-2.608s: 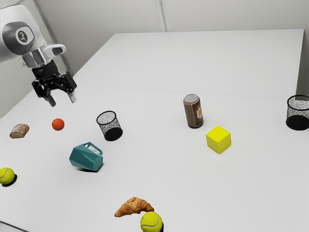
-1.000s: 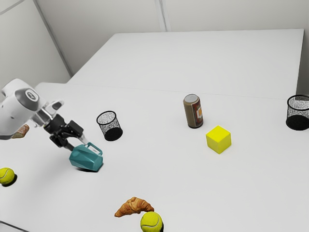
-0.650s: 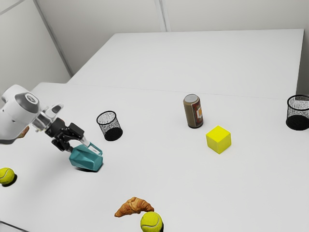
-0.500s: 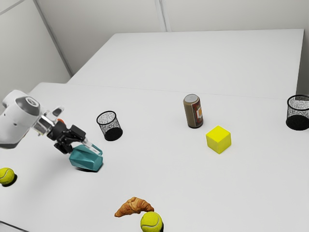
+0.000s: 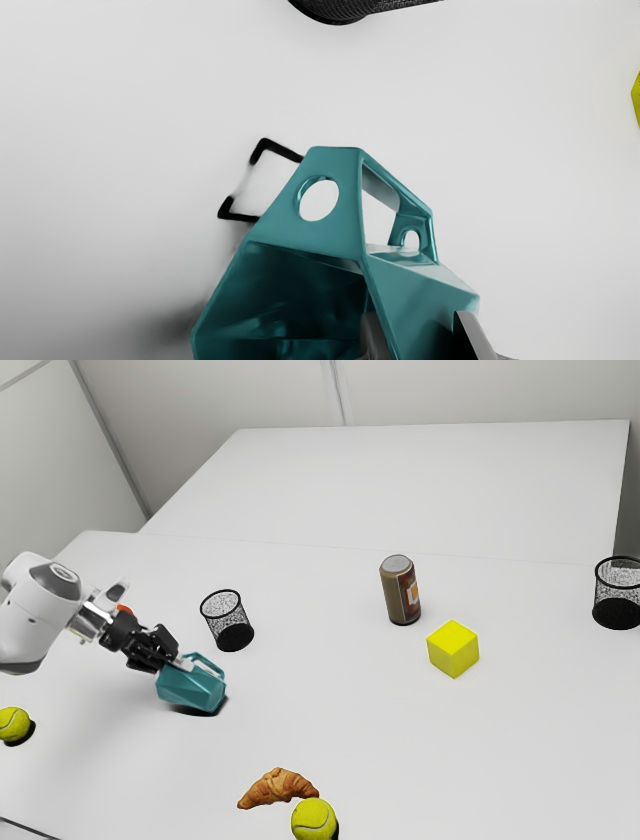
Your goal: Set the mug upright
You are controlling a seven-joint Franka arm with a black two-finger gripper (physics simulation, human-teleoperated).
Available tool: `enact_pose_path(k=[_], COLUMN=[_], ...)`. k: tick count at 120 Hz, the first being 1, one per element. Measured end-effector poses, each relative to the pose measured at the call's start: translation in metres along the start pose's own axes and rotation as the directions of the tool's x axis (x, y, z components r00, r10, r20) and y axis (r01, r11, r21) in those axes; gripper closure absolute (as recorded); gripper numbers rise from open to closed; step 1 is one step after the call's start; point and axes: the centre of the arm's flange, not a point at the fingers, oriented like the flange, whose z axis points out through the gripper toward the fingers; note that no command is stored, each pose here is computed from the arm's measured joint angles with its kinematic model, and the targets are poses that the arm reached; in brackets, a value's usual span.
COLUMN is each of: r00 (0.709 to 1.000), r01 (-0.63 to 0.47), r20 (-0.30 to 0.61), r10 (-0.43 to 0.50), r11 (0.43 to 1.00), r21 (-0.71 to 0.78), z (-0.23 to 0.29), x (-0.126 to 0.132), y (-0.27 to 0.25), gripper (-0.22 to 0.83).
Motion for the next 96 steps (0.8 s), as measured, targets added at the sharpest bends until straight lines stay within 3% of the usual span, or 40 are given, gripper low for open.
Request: enact_pose_path(k=[30,72,96], r00=[0.999,0.988,0.97], r01=[-0.053,-0.152,-0.243], r20=[-0.007,-0.026,0.043], r10=[0.054,0.153,0.24], r11=[0.998,0.988,0.959], r21=[0.016,0.04,0.144], z=[-0.004,-0.018,-0.026], x=[0.003,0.009,0.012], y=[0.018,0.058,0.089], gripper=[0.76,0.77,0.78])
